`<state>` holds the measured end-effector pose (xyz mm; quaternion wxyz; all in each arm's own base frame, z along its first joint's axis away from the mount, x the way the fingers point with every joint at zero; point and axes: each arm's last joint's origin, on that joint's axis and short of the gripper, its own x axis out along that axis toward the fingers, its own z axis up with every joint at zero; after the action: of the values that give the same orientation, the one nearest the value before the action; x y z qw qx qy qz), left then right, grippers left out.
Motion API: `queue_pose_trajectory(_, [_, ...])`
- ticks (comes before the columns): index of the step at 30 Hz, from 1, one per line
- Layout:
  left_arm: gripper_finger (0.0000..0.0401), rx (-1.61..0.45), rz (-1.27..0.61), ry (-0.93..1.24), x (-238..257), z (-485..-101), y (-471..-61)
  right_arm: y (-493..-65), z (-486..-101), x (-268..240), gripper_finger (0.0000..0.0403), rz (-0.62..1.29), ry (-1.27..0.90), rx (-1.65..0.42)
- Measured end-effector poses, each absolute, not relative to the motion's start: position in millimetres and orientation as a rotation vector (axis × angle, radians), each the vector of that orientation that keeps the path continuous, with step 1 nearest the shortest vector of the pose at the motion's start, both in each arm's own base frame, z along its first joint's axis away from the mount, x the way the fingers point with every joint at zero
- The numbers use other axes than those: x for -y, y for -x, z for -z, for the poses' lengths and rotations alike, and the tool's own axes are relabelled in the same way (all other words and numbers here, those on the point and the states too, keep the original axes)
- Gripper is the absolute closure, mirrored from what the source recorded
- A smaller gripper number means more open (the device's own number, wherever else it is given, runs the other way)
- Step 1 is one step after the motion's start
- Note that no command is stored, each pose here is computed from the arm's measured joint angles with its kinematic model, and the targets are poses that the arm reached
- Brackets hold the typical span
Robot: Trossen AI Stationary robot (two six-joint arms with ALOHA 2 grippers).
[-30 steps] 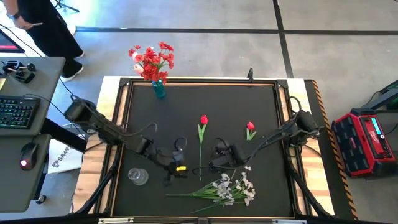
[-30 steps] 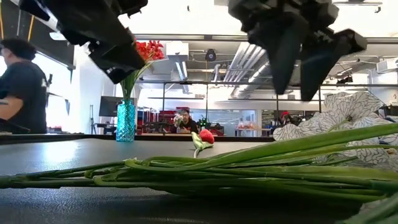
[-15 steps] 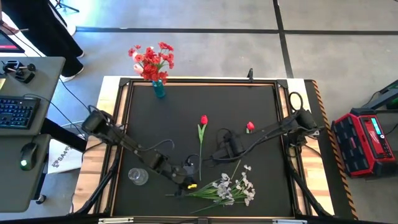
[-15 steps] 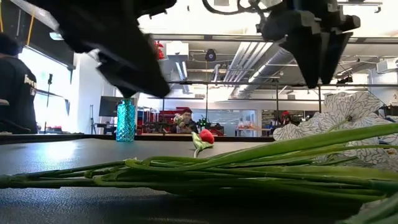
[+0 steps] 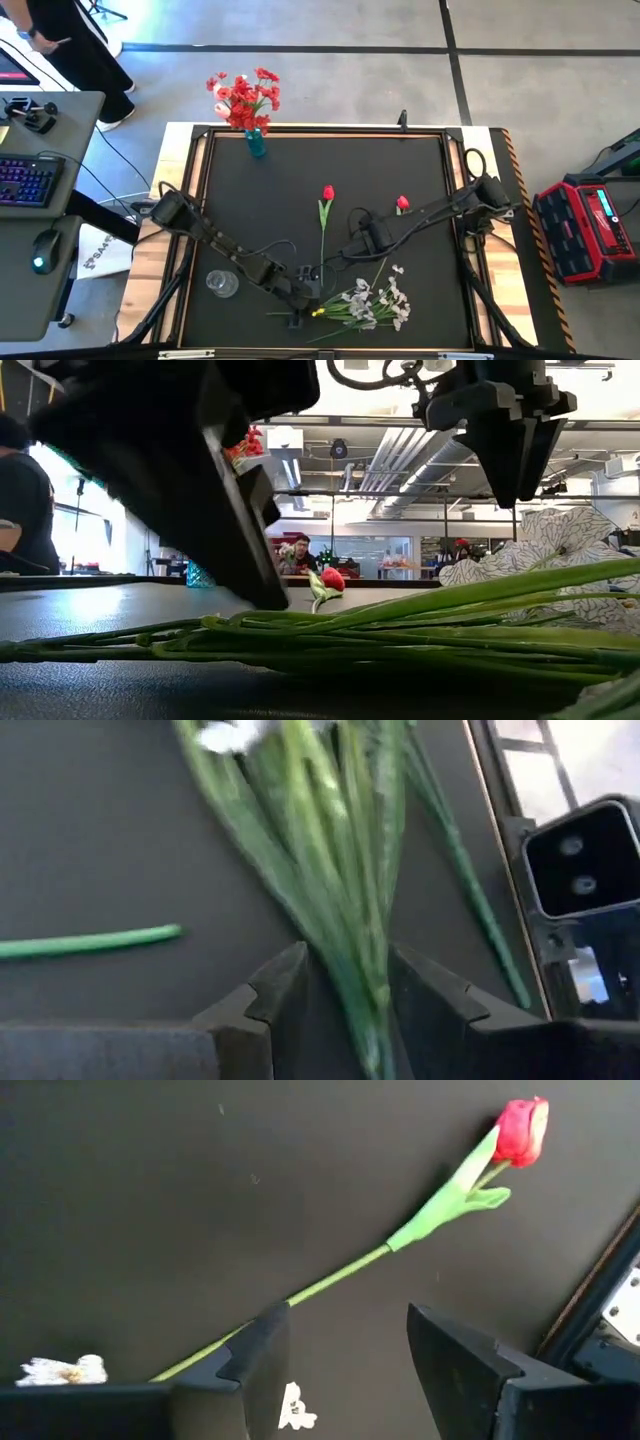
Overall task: Sort flowers into vase by color
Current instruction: Put the right white flowers into the transparent vase
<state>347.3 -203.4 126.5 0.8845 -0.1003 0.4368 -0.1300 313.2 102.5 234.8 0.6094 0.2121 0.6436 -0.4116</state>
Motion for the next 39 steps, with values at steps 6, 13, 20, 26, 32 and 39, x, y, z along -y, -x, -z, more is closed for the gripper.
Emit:
queue_pose_trajectory(6, [0.0272,-0.941,0.256,0.204,207,-115,-347,-313,-230,-101,0.0214,0.937,-0.469,-1.498])
queue_pose_trajectory(13, [0.0303,-0.958,0.199,0.196,205,-109,-346,-313,-231,-101,0.0214,0.945,-0.470,-1.484])
queue_pose_trajectory(20, [0.0385,-0.954,0.178,0.204,200,-115,-347,-310,-231,-104,0.0214,0.974,-0.490,-1.488])
queue_pose_trajectory(26, [0.0388,-0.942,0.140,0.223,185,-134,-348,-302,-233,-111,0.0214,1.043,-0.490,-1.504])
queue_pose_trajectory(32, [0.0393,-0.860,0.016,0.244,153,-177,-349,-289,-243,-124,0.0214,1.096,-0.543,-1.484])
queue_pose_trajectory(39, [0.0394,-0.709,-0.153,0.263,112,-230,-342,-270,-271,-143,0.0214,0.996,-0.688,-1.356])
